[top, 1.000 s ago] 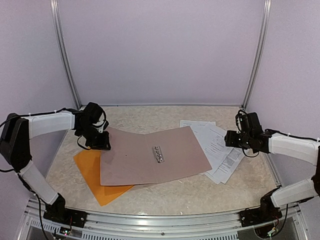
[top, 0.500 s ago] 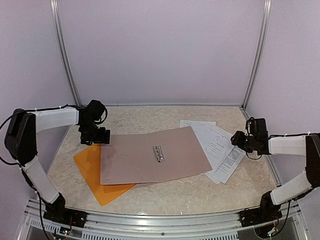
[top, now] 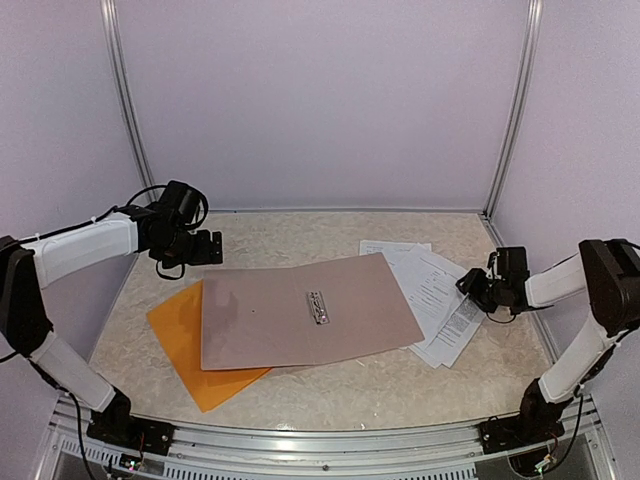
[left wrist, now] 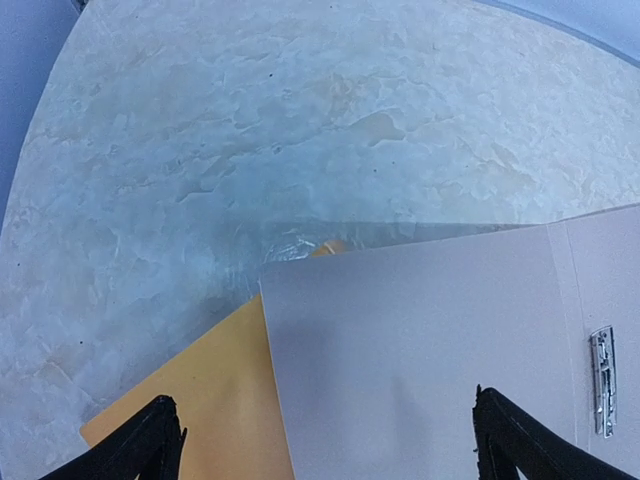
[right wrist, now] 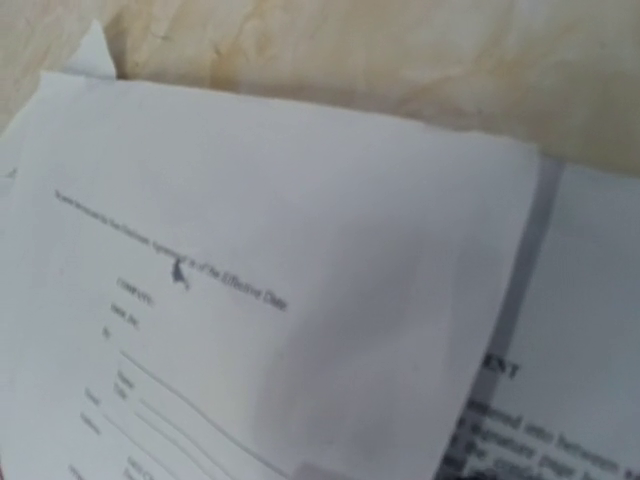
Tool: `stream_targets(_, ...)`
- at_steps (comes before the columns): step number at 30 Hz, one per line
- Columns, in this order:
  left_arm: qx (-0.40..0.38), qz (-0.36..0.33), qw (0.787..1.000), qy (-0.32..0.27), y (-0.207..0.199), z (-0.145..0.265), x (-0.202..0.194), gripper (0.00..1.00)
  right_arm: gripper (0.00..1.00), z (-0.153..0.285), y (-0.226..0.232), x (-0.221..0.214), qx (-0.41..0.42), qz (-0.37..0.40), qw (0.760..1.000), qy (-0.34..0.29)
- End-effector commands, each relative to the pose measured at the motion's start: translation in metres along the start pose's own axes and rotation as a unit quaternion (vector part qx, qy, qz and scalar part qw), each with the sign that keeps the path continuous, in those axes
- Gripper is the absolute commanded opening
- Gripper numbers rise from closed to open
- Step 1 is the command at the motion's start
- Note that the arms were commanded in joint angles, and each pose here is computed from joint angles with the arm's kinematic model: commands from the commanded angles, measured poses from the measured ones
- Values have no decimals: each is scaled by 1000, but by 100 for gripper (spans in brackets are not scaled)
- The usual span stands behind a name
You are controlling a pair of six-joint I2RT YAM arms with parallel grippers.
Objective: Put the files into the folder
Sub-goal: Place the folder at the center of the board.
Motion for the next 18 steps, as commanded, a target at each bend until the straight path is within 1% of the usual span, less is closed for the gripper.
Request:
stream_targets(1,-32,-4,999,-34,-10,11,8,98,54,-5,-6,-4,17,-37,999,-3)
stream_targets(10,-61,-17,997,-44,-24,12,20,98,47,-4,-12,-15,38,-100,994,-20)
stream_targets(15,-63,-27,997,-41,-32,8,23,98,40,-11,-10,-17,57,-121,991,-20)
stream_targets(18,-64,-31,997,-42,-35,7,23,99,35,-12,-9,-14,68,-129,989,-30)
Point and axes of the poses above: each gripper's point midway between its finger pads, its own z axis back along the fingers, its own y axis along the line the jaws close on, x = y × z, the point moved 4 cm from there along z, back along the fingers, and after that the axes turned 5 degrees about z, right-handed, at the moved point
